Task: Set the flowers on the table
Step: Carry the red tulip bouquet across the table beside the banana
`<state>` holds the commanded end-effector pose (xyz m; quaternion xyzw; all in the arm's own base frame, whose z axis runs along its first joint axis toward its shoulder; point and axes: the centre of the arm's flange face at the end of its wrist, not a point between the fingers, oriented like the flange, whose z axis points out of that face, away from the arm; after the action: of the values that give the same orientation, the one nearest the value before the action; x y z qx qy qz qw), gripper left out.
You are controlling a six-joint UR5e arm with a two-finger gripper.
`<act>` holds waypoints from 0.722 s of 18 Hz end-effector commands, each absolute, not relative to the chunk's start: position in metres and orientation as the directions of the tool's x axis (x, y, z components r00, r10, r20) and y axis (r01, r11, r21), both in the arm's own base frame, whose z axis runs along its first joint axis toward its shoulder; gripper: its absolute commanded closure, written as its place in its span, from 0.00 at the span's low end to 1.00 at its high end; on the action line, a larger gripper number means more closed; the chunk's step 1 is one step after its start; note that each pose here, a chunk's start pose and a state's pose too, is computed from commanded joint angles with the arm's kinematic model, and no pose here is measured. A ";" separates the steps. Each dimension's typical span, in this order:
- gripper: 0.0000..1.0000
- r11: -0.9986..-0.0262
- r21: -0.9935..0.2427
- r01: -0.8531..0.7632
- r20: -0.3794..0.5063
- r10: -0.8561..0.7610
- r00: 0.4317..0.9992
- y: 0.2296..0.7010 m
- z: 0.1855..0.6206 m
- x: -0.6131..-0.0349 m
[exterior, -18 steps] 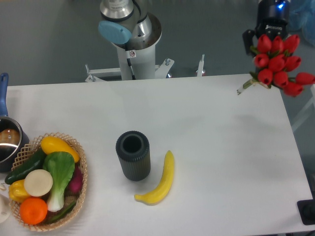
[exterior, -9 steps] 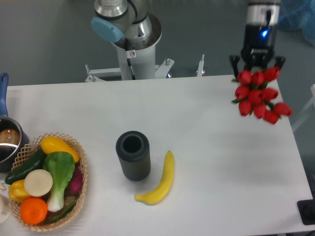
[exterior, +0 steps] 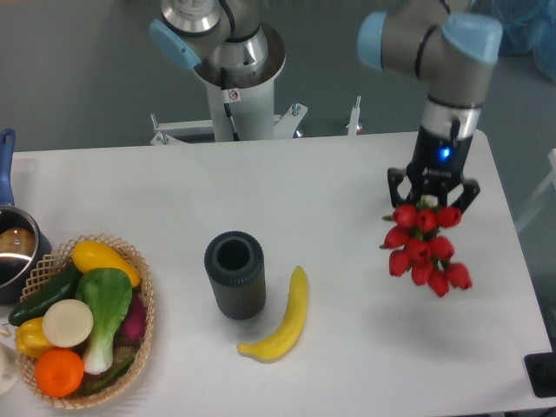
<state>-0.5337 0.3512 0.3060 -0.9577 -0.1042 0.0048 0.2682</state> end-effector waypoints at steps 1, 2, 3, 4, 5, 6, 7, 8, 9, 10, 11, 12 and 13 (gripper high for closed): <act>0.52 -0.838 -0.509 0.198 0.055 0.198 0.979 0.358 0.299 -0.535; 0.52 -0.840 -0.504 0.200 0.060 0.197 0.979 0.361 0.294 -0.538; 0.52 -0.843 -0.500 0.201 0.062 0.197 0.979 0.361 0.291 -0.540; 0.52 -0.845 -0.494 0.203 0.063 0.198 0.978 0.361 0.287 -0.541; 0.52 -0.849 -0.488 0.203 0.061 0.198 0.978 0.362 0.286 -0.541; 0.52 -0.850 -0.487 0.202 0.063 0.197 0.978 0.363 0.285 -0.542; 0.52 -0.851 -0.483 0.205 0.067 0.198 0.978 0.363 0.281 -0.542; 0.52 -0.853 -0.480 0.207 0.069 0.198 0.978 0.363 0.279 -0.542; 0.52 -0.856 -0.474 0.207 0.070 0.198 0.978 0.363 0.276 -0.543; 0.52 -0.858 -0.469 0.210 0.077 0.197 0.977 0.365 0.270 -0.543; 0.52 -0.861 -0.465 0.203 0.081 0.187 0.979 0.372 0.266 -0.542; 0.52 -0.864 -0.461 0.202 0.086 0.183 0.979 0.374 0.261 -0.541; 0.52 -0.866 -0.456 0.204 0.094 0.181 0.979 0.376 0.254 -0.542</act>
<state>-0.5425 0.3760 0.2540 -0.9656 -0.0996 -0.0243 0.2388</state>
